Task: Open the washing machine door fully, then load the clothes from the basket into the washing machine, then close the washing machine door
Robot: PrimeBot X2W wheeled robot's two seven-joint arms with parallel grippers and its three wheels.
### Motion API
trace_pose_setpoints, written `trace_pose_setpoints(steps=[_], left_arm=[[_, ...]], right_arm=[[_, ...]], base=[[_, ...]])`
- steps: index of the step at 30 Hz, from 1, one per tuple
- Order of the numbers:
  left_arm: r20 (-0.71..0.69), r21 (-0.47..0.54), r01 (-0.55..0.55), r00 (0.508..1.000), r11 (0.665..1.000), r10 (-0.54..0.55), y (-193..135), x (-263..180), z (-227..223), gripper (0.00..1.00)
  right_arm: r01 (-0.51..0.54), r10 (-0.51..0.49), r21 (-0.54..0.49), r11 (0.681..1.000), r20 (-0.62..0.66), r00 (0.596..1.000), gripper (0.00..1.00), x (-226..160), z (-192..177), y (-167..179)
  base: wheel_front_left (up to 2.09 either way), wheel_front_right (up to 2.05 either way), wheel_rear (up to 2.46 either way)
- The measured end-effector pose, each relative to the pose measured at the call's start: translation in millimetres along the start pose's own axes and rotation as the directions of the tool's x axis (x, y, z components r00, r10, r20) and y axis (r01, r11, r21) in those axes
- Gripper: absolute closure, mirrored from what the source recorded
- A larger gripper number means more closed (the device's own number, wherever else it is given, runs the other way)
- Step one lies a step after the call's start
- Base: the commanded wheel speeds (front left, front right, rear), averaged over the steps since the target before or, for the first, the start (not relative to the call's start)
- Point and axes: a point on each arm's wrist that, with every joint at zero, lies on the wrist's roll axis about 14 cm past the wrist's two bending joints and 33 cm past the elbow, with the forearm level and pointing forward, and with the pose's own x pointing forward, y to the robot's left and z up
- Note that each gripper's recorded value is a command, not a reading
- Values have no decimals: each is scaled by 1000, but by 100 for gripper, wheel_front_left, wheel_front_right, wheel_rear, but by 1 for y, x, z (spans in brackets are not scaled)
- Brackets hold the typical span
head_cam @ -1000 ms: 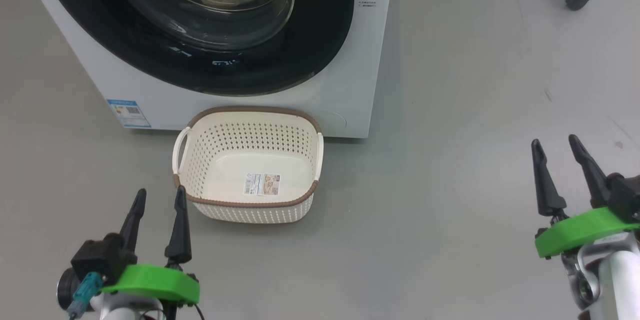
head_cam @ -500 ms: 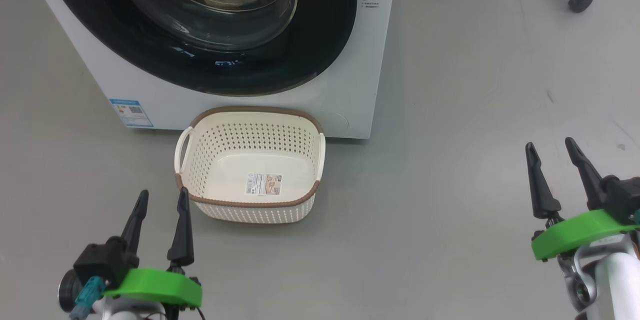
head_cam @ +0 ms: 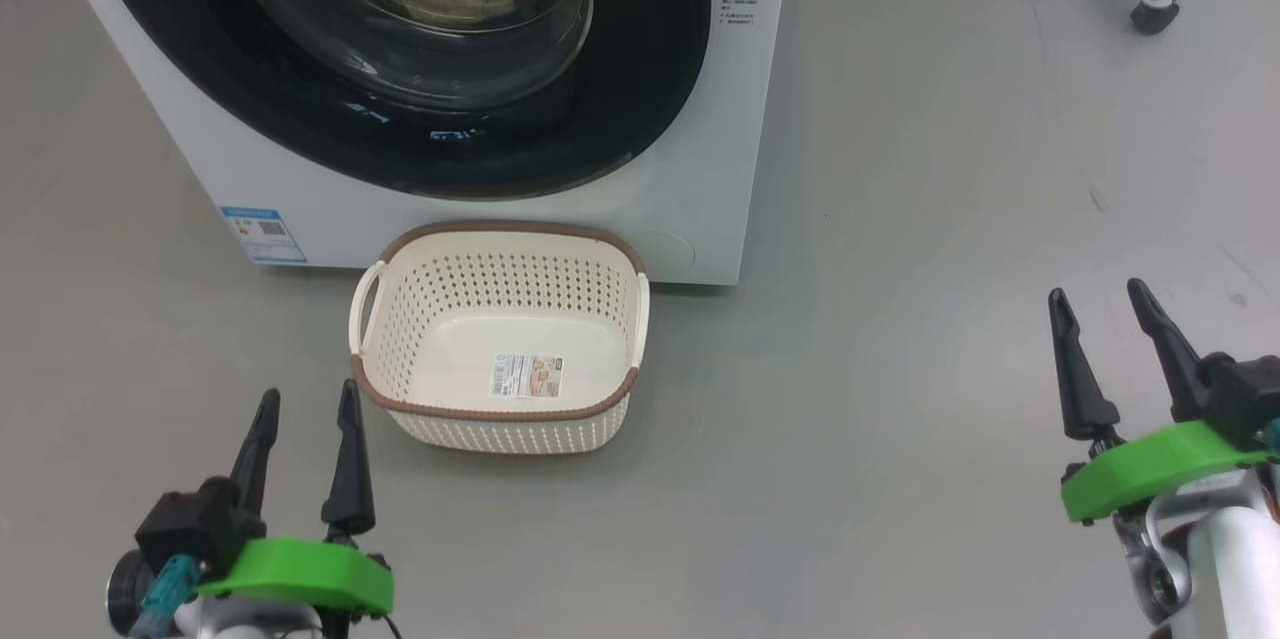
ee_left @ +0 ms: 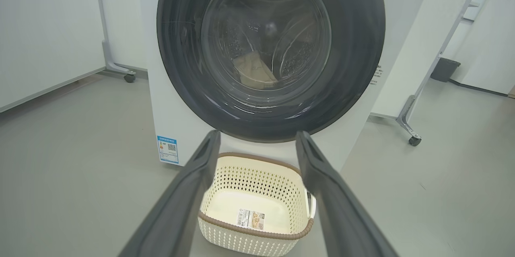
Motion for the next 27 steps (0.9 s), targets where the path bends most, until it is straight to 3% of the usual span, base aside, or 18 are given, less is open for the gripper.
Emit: trace_pose_setpoints(steps=[14,27], left_arm=[[-33,6,14,999,1000,-14,-5,-7,-10,0],[-84,-52,24,996,998,-28,-7,-10,-26,0]], right_arm=[[-5,5,-3,1000,5,1000,0,-2,2,2],[-5,5,-10,1000,-5,1000,0,-2,-1,1]], base=[[0,0,0],[0,0,0]])
